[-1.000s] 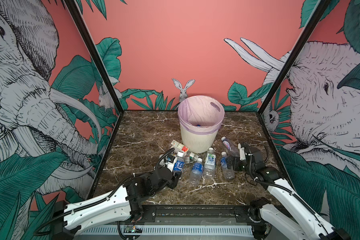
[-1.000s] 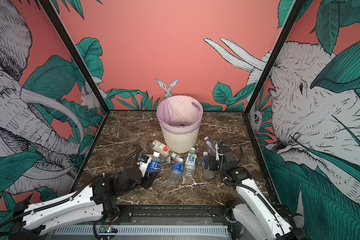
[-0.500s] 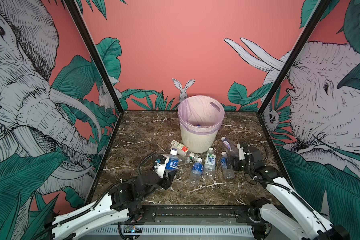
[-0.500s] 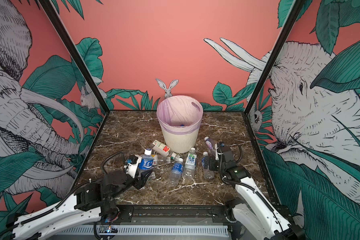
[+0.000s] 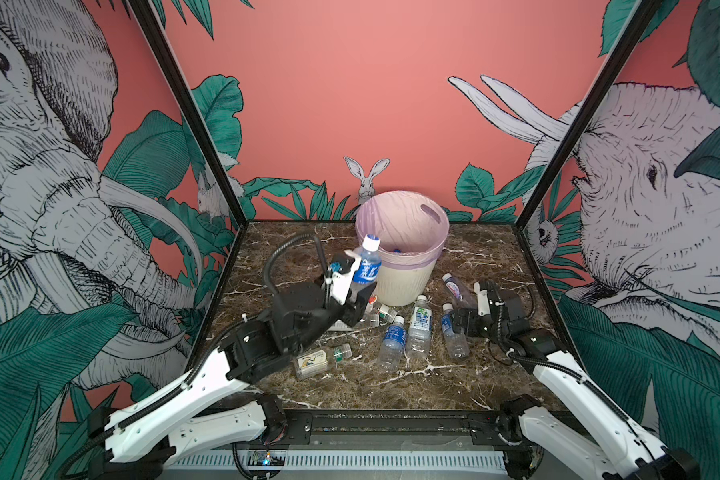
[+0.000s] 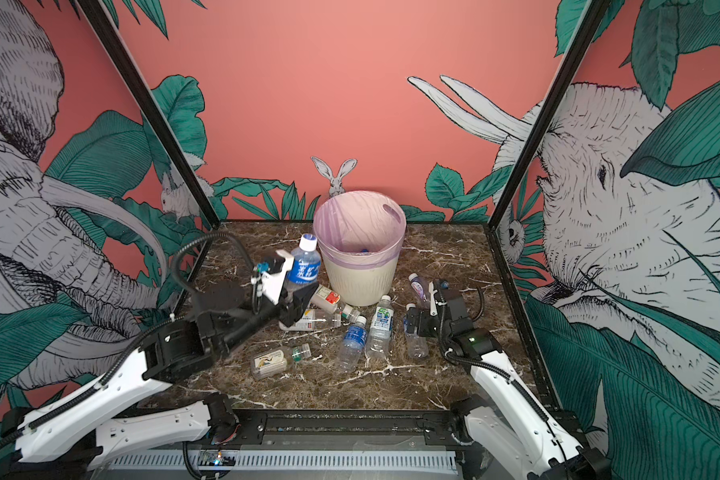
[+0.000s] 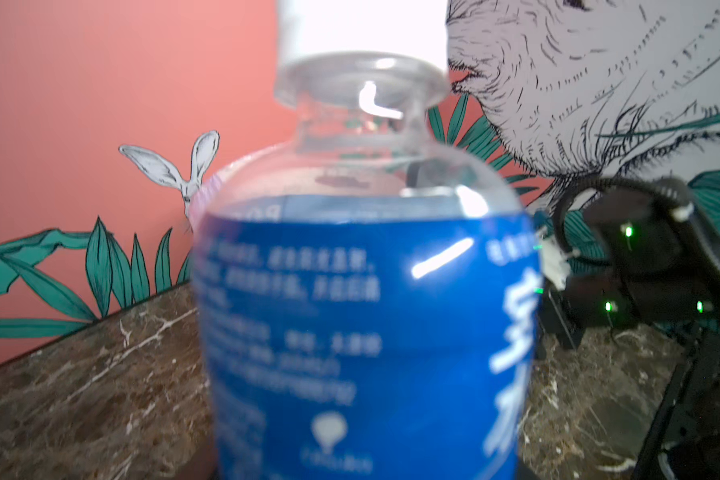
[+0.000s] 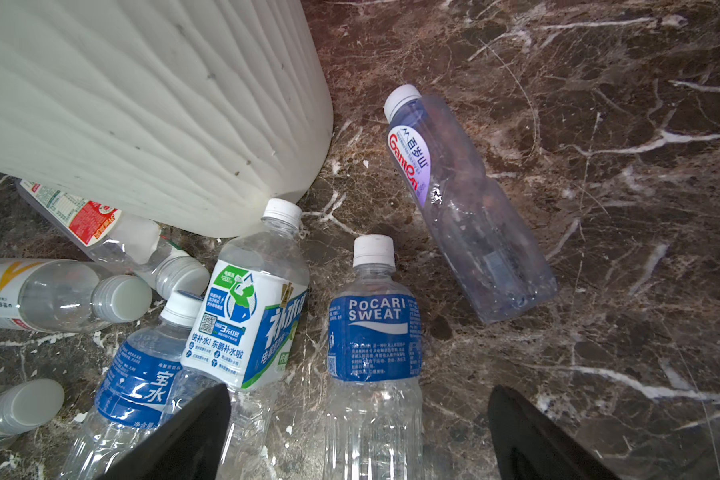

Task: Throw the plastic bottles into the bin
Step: 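Carry the blue-label bottle over the bin and release it with the left gripper, then withdraw the left gripper from the bin back toward the bottle cluster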

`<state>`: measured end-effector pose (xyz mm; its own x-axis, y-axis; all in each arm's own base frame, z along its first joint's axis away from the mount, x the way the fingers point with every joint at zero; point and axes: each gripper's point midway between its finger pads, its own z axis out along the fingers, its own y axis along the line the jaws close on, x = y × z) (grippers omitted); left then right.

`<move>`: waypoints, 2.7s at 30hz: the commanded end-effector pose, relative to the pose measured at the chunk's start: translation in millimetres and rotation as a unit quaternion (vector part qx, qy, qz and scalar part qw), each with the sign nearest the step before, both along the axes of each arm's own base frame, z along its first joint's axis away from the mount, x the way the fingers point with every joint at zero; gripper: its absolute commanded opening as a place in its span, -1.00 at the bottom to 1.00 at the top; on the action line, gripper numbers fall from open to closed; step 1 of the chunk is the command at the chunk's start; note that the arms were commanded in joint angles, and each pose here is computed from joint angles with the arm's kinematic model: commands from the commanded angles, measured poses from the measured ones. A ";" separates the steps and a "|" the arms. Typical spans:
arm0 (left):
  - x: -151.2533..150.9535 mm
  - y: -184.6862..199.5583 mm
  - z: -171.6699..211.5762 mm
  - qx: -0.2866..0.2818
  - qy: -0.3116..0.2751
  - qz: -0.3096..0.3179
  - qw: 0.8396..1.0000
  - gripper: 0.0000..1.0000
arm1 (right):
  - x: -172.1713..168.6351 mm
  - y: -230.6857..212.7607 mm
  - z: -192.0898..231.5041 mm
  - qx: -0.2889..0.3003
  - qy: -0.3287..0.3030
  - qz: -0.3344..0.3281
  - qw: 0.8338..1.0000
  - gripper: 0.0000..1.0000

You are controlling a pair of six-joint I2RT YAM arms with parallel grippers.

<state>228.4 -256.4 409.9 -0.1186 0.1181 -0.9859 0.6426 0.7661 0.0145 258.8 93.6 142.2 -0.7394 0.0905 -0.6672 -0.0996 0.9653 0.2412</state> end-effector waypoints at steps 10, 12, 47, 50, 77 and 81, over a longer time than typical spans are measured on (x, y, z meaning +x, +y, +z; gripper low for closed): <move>150.5 -64.9 66.7 -0.038 0.020 -0.022 0.999 0.99 | 11.7 3.0 31.5 0.013 -0.037 0.000 0.999 0.98; 145.7 -57.9 76.3 -0.047 0.006 -0.022 0.999 0.99 | 12.2 3.6 33.5 0.012 -0.038 0.002 0.999 0.98; 36.0 83.3 -12.7 0.001 0.038 0.094 0.995 0.99 | 12.2 4.2 17.5 -0.006 0.003 0.007 1.000 0.99; 32.1 87.9 -26.4 0.006 0.051 0.099 0.994 0.99 | 12.4 4.2 17.5 -0.006 0.005 0.007 1.000 0.98; 11.6 109.6 -163.4 0.021 0.179 0.134 0.975 0.99 | 12.5 3.2 15.0 -0.017 0.022 0.007 1.000 0.98; 13.4 108.8 -182.8 0.026 0.201 0.137 0.970 0.99 | 10.9 3.5 12.9 -0.016 0.028 0.008 0.999 0.98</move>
<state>241.1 -147.9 236.7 -0.5005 0.1025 -0.8597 0.3941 0.9111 -0.1208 266.6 96.2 146.0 -0.7851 0.0560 -0.6169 -0.0964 0.9727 0.2109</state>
